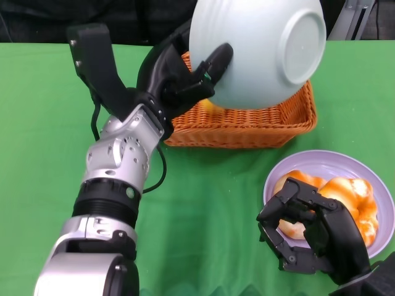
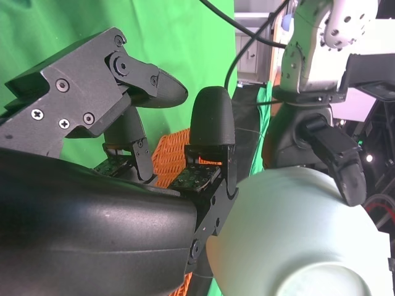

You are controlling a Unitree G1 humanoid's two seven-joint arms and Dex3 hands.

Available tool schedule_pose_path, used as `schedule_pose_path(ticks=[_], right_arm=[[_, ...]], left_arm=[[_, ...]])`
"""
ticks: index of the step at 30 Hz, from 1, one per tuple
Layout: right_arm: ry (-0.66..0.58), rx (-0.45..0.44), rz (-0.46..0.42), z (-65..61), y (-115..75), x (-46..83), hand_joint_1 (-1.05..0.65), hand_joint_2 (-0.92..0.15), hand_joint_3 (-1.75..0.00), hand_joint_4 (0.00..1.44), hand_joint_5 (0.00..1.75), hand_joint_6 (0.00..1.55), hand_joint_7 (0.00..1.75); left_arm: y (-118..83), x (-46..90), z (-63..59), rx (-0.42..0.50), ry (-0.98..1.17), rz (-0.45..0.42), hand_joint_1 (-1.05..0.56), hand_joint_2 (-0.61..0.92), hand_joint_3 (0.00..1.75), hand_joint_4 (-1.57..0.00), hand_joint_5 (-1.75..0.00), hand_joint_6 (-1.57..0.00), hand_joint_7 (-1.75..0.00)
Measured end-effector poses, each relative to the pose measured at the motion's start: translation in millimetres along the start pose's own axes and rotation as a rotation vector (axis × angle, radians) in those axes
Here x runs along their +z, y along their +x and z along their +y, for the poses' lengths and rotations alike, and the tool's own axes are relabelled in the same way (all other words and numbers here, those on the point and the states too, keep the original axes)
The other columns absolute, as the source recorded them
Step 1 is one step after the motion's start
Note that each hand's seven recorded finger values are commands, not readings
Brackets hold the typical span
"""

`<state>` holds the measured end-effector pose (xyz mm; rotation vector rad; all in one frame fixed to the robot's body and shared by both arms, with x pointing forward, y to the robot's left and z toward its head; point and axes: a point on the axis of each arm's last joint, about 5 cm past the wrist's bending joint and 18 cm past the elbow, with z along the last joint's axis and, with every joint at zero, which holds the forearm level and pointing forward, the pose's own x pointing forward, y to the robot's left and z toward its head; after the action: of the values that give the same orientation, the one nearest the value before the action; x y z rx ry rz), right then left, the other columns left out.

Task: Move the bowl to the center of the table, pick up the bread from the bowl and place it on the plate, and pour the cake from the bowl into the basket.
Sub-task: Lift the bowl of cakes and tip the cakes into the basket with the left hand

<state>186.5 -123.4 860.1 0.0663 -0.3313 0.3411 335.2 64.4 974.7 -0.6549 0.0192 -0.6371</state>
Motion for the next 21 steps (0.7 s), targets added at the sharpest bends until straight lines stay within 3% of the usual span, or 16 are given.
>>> schedule_pose_path(ticks=[13,21], right_arm=[[0.005,0.002,0.016,0.5,0.8,-1.7,-0.14,-0.53,-0.94,0.66,1.57,0.66,1.28],[0.009,0.002,0.017,1.6,1.4,-2.2,-0.14,-0.52,-0.97,0.66,1.56,0.66,1.28]], left_arm=[[3,6.0,0.5,0.045,-0.138,0.059,-0.13,0.68,1.03,-0.70,-1.75,-0.62,-1.71],[3,10.3,0.7,0.096,-0.230,0.120,-0.13,0.70,1.02,-0.69,-1.75,-0.57,-1.75]])
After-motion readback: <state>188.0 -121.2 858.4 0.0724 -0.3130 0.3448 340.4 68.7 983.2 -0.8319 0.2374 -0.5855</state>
